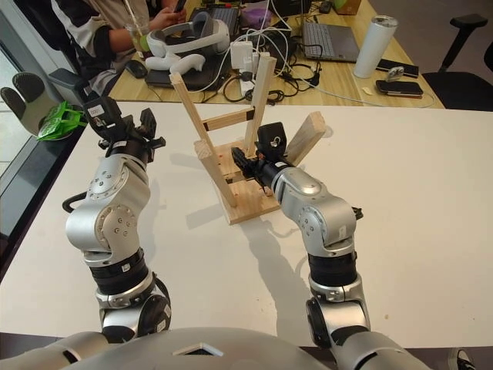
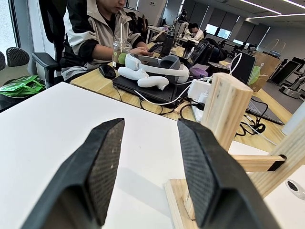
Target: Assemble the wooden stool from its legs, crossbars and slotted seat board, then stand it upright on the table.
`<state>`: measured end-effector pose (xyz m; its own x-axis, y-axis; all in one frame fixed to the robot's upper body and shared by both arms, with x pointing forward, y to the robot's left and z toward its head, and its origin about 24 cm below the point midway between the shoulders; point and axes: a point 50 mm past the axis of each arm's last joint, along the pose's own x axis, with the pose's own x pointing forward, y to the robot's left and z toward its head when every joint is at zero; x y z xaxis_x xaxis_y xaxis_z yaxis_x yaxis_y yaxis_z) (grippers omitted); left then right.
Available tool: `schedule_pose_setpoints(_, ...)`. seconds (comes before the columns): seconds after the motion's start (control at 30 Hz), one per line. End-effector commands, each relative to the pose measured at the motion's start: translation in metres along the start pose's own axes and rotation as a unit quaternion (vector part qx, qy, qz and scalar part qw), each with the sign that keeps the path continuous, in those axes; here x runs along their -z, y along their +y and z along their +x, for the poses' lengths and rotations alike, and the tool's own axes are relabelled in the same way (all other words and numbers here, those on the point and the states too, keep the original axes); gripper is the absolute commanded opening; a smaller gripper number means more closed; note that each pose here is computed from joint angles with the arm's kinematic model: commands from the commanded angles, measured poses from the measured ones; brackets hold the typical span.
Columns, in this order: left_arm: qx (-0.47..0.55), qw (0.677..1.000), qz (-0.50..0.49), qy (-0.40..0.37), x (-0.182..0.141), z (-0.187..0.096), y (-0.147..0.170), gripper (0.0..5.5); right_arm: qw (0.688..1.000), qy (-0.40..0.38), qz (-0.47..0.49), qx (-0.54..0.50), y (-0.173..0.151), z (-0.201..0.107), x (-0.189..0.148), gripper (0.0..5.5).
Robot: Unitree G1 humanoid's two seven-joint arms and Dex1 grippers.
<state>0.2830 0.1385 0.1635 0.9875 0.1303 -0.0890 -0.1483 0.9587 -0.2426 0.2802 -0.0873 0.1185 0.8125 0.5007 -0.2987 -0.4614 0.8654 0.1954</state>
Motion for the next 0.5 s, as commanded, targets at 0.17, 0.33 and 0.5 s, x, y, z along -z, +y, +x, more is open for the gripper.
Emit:
schedule_pose_setpoints(0.17,-0.007,1.0,0.005,-0.017,-0.01,0.002,0.002,2.07,0.981,-0.155,0.023,-0.114,0.039,0.005,-0.05,3.15)
schedule_pose_setpoints(0.33,-0.029,0.999,0.01,-0.028,-0.015,0.005,0.016,2.07,0.887,-0.416,0.084,-0.183,0.027,-0.043,-0.182,3.15)
schedule_pose_setpoints(0.5,-0.039,0.999,0.034,-0.011,-0.005,-0.009,0.035,2.07,0.858,-0.497,0.122,0.034,-0.079,-0.089,-0.214,2.98)
